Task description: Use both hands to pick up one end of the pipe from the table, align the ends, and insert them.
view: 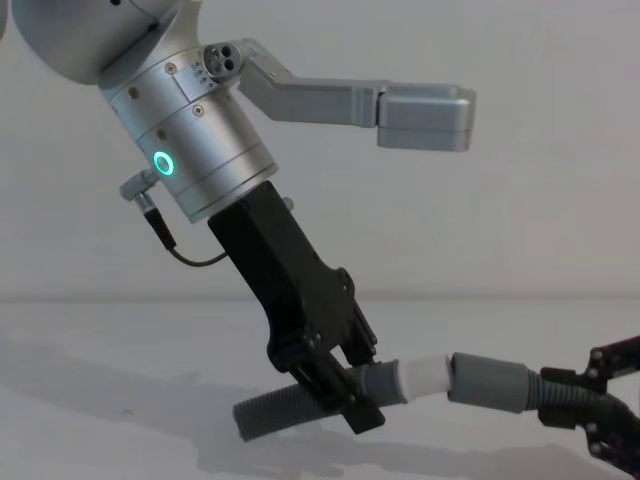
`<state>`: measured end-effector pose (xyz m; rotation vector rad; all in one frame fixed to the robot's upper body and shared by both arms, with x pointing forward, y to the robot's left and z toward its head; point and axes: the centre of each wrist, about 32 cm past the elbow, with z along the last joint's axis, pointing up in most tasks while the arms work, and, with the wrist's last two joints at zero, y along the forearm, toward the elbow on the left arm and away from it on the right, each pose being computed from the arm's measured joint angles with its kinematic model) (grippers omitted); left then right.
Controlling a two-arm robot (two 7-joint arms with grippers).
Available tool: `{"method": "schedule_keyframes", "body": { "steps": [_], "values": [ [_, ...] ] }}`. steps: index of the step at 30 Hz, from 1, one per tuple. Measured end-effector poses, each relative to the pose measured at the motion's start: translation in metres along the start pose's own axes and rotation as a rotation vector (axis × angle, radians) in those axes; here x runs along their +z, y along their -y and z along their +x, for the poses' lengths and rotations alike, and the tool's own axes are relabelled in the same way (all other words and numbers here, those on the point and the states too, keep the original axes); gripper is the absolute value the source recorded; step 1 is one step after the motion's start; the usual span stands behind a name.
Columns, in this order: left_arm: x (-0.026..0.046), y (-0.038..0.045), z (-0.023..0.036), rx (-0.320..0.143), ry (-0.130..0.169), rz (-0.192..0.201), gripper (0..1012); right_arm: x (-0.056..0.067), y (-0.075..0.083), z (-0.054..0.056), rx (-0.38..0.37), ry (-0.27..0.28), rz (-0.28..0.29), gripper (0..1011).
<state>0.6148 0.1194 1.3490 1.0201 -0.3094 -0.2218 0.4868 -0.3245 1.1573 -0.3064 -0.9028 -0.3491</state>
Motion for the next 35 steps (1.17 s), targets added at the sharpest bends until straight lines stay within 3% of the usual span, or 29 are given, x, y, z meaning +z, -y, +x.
{"method": "schedule_keyframes", "body": {
  "steps": [35],
  "values": [
    [0.0053, 0.0025, 0.0041, -0.021, 0.016, 0.005, 372, 0.0019, -0.0042, -0.0001, 0.015, 0.009, 0.006, 162]
  ]
}}
